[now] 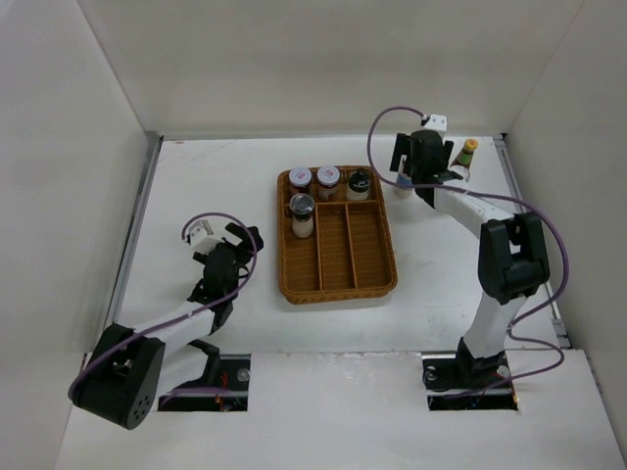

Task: Organize the condiment bottles

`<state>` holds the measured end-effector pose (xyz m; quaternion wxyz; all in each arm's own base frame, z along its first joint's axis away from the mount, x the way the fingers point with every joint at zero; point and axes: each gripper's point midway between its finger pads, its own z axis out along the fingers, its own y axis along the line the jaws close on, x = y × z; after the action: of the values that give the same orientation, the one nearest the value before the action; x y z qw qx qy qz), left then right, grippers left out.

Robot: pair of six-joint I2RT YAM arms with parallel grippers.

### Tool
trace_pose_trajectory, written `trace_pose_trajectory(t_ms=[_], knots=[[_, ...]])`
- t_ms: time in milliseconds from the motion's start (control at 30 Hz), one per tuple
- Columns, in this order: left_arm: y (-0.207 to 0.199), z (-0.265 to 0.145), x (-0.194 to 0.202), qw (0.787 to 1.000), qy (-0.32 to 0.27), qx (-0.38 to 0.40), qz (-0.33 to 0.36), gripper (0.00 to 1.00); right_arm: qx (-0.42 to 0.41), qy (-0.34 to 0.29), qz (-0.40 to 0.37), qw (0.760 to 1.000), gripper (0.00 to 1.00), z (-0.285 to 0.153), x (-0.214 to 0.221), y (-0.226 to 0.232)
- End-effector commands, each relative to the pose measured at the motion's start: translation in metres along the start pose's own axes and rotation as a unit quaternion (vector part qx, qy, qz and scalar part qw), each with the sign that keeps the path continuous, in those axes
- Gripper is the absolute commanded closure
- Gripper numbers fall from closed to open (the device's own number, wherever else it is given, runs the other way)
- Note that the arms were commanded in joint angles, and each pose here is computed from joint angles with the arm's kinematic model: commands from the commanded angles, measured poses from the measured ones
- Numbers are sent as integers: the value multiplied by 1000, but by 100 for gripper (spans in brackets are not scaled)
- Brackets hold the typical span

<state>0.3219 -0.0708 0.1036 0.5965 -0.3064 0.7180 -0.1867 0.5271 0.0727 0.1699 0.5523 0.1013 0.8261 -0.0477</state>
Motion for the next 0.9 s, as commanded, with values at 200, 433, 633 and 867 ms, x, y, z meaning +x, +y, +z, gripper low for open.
trace_pose_trajectory(t_ms=[200,433,633,867], knots=[[-20,0,-7,999,-11,37,-17,5,-14,-31,4,999,15,22,-42,5],[-20,1,-6,999,-9,36,-15,5,-7,-2,6,1000,0,15,-24,1],[-20,0,-7,999,-11,37,-16,5,-13,4,18,1000,31,19,-13,4],[-20,0,-7,999,-11,37,-15,5,-18,-45,43,998,50,-8,-56,0]])
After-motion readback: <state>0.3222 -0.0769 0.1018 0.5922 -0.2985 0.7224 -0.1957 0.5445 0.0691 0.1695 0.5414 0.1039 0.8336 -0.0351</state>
